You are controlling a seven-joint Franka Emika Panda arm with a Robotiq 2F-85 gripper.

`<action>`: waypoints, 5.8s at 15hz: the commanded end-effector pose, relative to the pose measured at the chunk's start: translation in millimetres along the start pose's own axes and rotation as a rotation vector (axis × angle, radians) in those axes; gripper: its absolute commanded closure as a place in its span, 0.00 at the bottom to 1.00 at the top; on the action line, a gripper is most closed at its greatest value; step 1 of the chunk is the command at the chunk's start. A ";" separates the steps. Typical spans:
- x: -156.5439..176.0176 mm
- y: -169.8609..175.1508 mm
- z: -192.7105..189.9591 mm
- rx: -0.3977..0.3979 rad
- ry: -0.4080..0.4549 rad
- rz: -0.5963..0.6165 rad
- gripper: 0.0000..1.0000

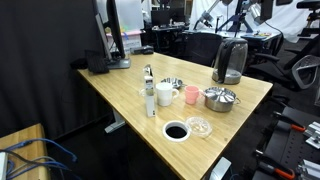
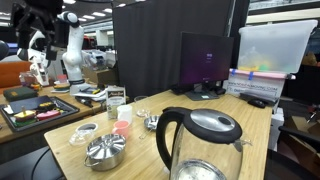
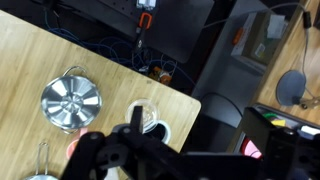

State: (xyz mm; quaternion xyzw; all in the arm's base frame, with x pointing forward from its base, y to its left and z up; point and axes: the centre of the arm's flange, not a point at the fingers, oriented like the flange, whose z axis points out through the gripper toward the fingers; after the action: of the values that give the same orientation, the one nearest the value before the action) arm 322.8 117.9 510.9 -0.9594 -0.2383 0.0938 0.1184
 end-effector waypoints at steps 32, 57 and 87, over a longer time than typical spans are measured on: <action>104.5 -20.4 161.3 0.004 -0.116 -0.084 0.00; 121.0 11.9 244.1 -0.193 -0.033 0.027 0.00; 155.7 28.3 292.1 -0.184 -0.034 0.011 0.02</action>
State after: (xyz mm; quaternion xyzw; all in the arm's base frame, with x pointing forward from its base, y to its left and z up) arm 391.0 220.3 210.7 -0.9651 -0.2415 0.0964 0.0295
